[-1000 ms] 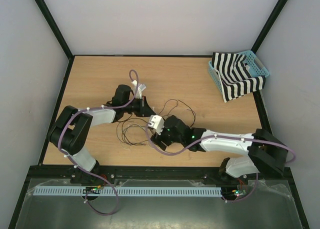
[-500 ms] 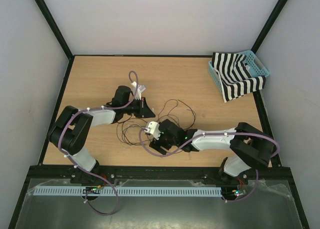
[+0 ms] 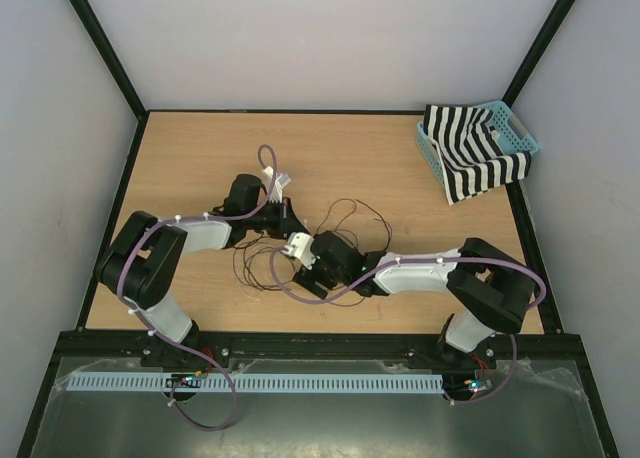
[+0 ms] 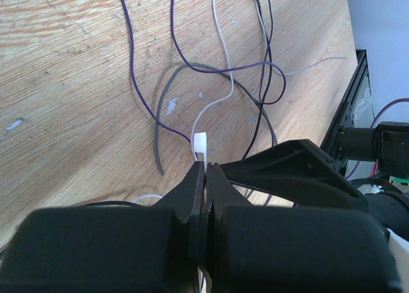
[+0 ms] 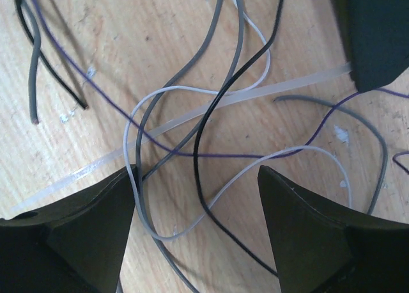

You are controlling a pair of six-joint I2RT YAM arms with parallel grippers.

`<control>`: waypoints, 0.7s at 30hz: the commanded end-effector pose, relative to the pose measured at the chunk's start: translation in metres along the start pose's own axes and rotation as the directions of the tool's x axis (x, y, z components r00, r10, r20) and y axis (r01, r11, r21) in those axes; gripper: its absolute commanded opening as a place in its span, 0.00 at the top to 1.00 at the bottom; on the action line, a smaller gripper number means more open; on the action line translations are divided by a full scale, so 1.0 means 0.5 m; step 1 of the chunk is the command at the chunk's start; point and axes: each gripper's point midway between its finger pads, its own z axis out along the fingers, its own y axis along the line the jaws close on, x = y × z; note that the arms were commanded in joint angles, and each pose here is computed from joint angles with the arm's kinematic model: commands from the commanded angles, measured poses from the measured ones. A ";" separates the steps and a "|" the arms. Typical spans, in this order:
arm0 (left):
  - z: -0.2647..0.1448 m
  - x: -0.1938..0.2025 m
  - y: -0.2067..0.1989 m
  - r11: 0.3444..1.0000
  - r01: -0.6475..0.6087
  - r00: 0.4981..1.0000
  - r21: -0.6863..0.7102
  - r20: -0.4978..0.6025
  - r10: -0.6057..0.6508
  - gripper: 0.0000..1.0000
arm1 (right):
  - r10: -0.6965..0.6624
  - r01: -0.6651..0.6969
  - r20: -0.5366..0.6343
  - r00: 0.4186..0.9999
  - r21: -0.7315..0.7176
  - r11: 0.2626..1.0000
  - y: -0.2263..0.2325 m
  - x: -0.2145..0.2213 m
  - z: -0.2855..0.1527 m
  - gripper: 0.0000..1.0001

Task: Zip-tie the wires
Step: Tie the cable at the center of the board.

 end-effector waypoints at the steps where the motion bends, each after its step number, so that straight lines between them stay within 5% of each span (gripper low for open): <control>1: 0.002 0.010 -0.004 1.000 0.008 1.000 0.027 -0.018 -0.008 1.00 | -0.014 0.017 -0.052 0.999 0.051 0.999 -0.029 0.018 0.018 0.15; 21: 0.013 0.017 -0.015 0.997 0.007 0.999 0.074 -0.054 -0.003 1.00 | 0.072 -0.063 -0.066 0.995 0.131 0.989 -0.125 0.033 0.033 0.16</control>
